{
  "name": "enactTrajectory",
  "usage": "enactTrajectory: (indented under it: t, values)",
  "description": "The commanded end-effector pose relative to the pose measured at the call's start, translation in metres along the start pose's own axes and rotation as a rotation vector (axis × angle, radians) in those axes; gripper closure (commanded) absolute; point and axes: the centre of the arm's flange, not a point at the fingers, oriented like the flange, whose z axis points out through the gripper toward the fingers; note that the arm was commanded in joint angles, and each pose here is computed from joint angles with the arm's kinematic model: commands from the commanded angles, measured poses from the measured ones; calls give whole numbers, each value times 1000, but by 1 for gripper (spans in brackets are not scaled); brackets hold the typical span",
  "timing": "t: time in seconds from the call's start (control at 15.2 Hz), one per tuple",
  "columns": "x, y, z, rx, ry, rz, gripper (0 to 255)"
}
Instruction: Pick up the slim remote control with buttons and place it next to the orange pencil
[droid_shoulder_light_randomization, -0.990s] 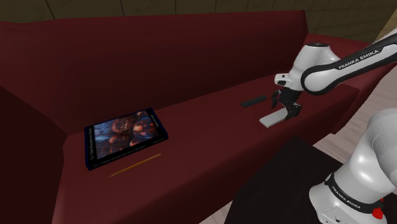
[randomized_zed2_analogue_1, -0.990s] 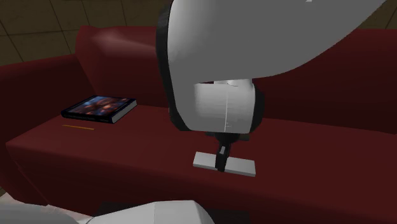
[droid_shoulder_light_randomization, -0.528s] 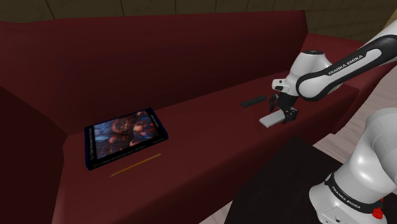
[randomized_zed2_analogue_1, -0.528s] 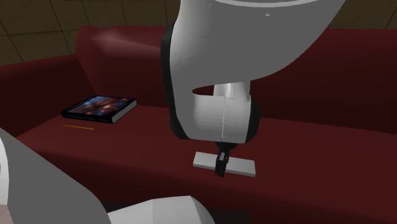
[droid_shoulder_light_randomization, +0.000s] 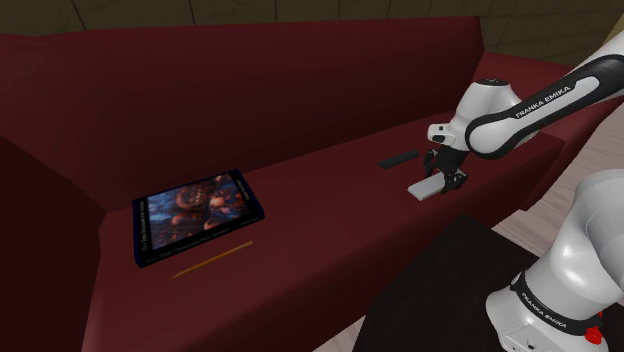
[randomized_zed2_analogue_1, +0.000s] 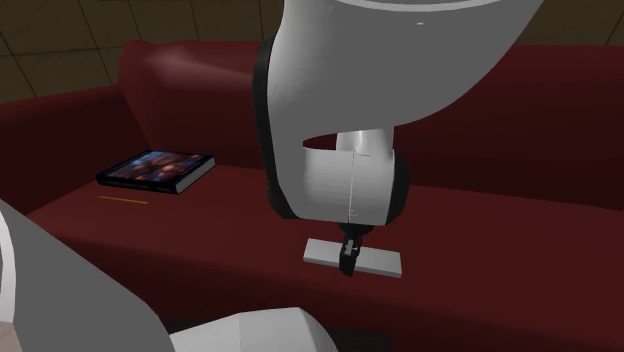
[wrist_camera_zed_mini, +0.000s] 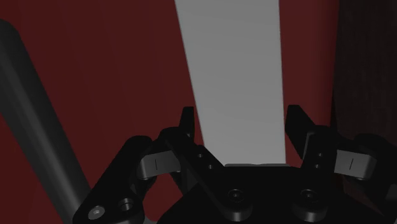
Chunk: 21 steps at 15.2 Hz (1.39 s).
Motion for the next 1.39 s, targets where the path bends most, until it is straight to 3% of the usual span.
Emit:
enactTrajectory:
  t: [0.0, 0.4, 1.32]
  values:
    - [0, 0, 0, -1, -1, 0, 255]
    - [0, 0, 1, -1, -1, 0, 255]
    - [0, 5, -73, -1, -1, 0, 255]
